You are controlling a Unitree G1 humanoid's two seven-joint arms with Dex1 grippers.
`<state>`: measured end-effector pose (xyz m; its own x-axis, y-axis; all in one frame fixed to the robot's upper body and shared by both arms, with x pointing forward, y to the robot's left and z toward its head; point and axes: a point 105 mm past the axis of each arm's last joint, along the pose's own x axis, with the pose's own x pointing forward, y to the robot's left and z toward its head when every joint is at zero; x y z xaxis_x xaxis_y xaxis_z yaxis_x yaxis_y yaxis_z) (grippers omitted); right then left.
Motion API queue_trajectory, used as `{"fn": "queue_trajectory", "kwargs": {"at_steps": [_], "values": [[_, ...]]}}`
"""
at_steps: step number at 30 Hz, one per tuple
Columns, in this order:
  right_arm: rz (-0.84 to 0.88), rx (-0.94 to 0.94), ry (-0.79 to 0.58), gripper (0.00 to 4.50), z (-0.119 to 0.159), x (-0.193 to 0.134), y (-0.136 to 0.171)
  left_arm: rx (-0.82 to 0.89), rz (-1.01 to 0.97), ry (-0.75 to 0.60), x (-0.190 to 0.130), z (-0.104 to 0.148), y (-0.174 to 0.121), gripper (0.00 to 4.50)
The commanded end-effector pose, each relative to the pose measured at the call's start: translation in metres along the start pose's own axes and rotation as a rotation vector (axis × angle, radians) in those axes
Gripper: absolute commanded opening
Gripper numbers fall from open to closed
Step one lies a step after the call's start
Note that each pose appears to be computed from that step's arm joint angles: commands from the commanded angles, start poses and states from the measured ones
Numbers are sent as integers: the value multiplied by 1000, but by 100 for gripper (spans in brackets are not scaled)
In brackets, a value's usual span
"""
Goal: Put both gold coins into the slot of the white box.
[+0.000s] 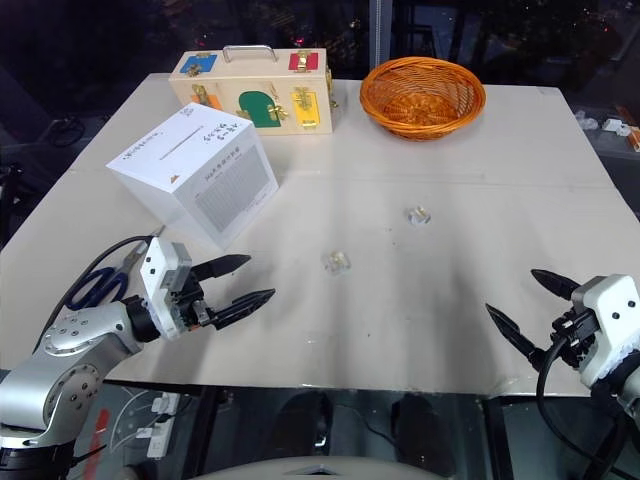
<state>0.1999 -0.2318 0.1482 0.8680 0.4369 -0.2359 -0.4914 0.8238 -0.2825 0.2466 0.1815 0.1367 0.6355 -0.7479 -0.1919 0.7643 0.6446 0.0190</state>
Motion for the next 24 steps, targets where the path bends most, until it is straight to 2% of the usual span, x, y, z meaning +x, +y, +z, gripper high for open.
{"fn": "queue_trajectory", "kwargs": {"at_steps": [1,4,8,11,12,13,19,21,24], "values": [[24,26,-45,450,14,24,7,41,-46,-45,4,18,-9,447],[57,101,-46,450,30,72,16,69,-151,-101,6,41,-22,447],[37,149,-4,450,38,114,9,84,-223,-107,0,49,-31,447],[39,179,30,371,42,144,7,94,-219,-119,-4,55,-32,450],[39,176,38,319,43,151,7,97,-213,-122,-4,56,-32,450],[33,162,43,290,45,159,5,101,-208,-122,-5,56,-33,450],[8,144,64,290,52,185,-4,100,-167,-119,-9,52,-37,450],[6,142,67,237,52,189,-6,99,-150,-116,-11,50,-38,450],[-1,134,71,237,53,192,-9,99,-129,-118,-11,49,-39,450]]}}
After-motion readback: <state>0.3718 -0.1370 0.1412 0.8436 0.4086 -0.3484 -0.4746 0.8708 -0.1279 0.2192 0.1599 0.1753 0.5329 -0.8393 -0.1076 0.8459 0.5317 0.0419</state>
